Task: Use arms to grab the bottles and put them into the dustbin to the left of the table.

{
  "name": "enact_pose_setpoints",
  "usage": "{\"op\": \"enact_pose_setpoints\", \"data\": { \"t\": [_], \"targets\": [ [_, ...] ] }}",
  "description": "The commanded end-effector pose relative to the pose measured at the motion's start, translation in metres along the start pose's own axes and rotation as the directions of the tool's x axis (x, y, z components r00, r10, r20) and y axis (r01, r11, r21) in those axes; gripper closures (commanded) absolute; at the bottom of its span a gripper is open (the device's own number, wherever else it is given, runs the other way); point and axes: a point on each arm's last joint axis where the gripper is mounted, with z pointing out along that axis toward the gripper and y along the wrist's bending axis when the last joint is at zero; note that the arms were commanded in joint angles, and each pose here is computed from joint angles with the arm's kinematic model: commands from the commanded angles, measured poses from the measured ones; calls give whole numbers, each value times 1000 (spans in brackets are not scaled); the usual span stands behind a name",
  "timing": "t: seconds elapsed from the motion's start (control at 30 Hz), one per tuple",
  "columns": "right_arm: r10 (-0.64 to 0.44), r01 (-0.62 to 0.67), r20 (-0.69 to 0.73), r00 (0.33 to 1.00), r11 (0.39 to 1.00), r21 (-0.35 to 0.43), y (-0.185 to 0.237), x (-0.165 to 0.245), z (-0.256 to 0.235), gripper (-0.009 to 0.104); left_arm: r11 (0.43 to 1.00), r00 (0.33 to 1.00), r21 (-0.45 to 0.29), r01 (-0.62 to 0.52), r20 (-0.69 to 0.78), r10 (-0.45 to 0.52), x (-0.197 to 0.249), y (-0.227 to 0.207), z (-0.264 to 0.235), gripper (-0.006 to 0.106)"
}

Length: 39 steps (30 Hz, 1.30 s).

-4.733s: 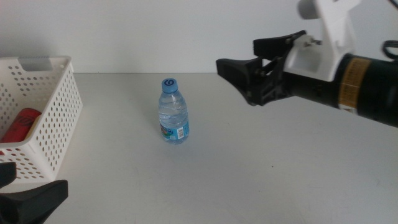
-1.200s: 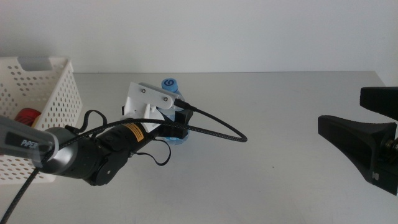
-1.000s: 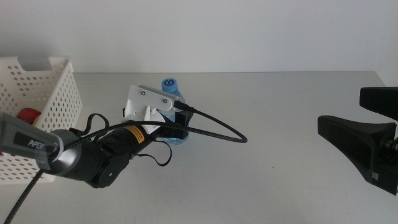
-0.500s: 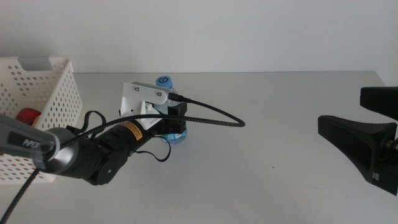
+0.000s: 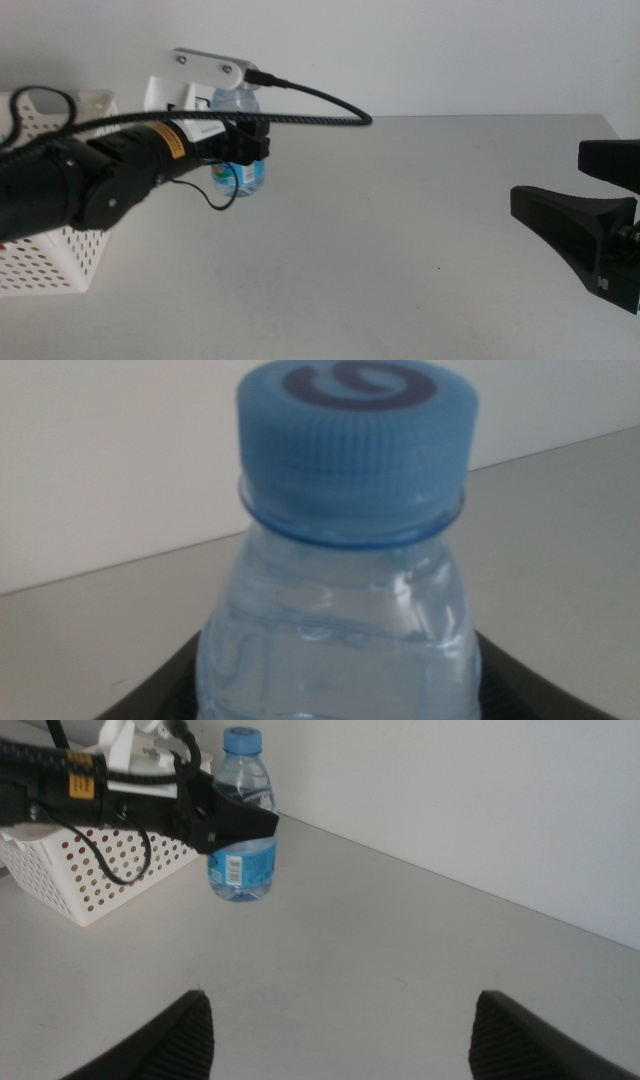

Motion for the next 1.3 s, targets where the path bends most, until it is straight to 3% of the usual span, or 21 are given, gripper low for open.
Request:
{"op": "enact_pose_setpoints", "data": {
  "t": [0.0,0.17,0.3,0.4,0.57,0.87,1.27],
  "targets": [
    [-24,24,109,994,1000,0,0,-17,-4,30,998,996,-53,36,85,-32,-45,12,-21,89],
    [-24,24,109,994,1000,0,0,-17,-4,30,959,992,-266,98,-44,-114,-80,66,-41,89],
    [-24,24,109,994,1000,0,0,-17,-4,30,913,983,-407,-25,-175,-51,-105,110,-67,89],
    [-24,24,109,994,1000,0,0,-17,-4,30,879,971,-472,-64,-235,-55,-126,136,-88,89],
    [-24,24,109,994,1000,0,0,-17,-4,30,867,948,-490,-86,-307,-80,-137,161,-103,89],
    [-24,24,110,994,1000,0,0,-17,-4,30,870,894,-493,-27,-401,-200,-104,197,-79,89],
    [-24,24,110,994,1000,0,0,-17,-4,30,889,722,-458,17,-610,-328,-33,224,-29,89]
  ]
}}
